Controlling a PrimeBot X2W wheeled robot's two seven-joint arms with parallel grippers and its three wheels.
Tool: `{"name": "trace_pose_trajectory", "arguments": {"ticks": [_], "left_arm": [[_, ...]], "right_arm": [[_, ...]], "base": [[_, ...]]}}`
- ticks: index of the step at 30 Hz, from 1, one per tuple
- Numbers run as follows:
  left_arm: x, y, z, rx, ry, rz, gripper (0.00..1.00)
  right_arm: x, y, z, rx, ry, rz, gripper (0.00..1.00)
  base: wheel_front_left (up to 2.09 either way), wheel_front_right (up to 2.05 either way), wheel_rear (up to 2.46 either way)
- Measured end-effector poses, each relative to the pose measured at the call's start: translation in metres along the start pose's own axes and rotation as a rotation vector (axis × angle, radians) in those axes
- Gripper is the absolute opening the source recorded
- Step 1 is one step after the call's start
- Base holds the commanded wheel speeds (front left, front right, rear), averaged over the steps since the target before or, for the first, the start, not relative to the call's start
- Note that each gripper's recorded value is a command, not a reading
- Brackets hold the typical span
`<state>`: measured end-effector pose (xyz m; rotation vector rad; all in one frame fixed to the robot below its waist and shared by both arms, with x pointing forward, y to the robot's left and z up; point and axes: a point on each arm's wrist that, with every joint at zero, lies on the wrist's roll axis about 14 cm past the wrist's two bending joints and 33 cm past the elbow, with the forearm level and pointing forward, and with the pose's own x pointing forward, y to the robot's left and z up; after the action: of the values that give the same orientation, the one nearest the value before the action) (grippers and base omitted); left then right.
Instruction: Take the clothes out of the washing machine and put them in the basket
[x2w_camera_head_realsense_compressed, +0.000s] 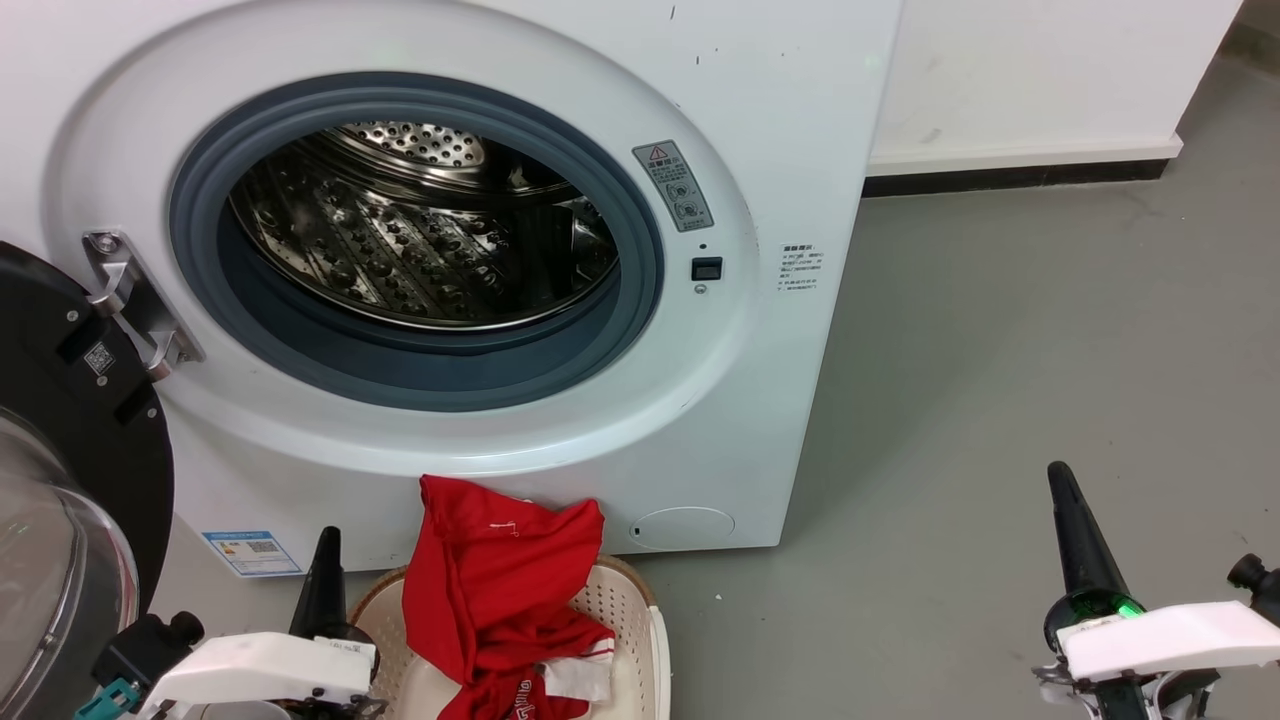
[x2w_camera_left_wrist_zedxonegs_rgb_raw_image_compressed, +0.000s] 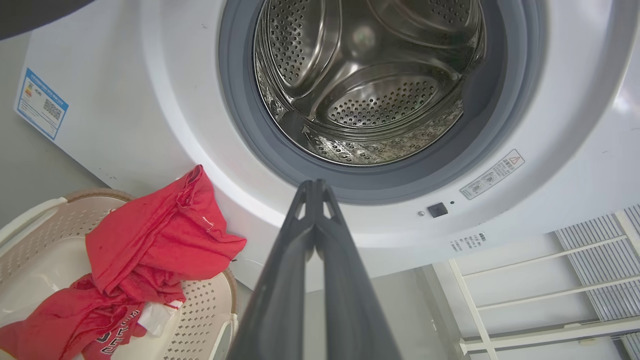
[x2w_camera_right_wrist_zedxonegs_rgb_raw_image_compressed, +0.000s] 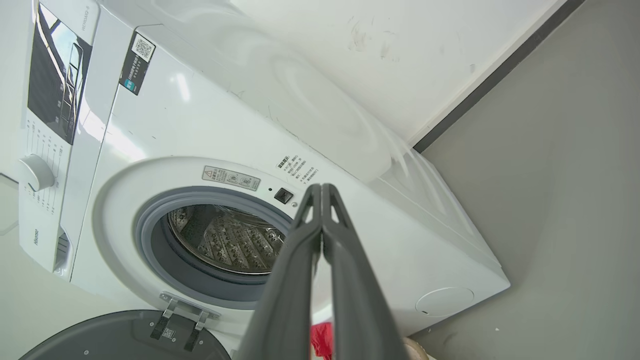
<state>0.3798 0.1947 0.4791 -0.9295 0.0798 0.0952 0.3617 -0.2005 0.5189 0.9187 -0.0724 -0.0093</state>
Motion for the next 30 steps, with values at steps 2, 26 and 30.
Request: {"name": "trace_pose_trajectory", "arguments": {"ticks": [2, 26, 30], "left_arm": [[0.0, 0.0, 0.0, -0.024, 0.004, -0.001, 0.0], [0.003, -0.006, 0.004, -0.284, 0.018, -0.032, 0.0], [0.004, -0.008, 0.005, -0.322, 0.018, -0.04, 0.0]], "right_arm": [[0.0, -0.001, -0.001, 0.024, 0.006, -0.005, 0.0], [0.01, -0.01, -0.005, 0.282, 0.031, -0.041, 0.0], [0.011, -0.011, -0.006, 0.322, 0.035, -0.046, 0.0]], "base": [[0.0, 0.0, 0.0], [0.0, 0.0, 0.0], [0.0, 0.0, 0.0]]}}
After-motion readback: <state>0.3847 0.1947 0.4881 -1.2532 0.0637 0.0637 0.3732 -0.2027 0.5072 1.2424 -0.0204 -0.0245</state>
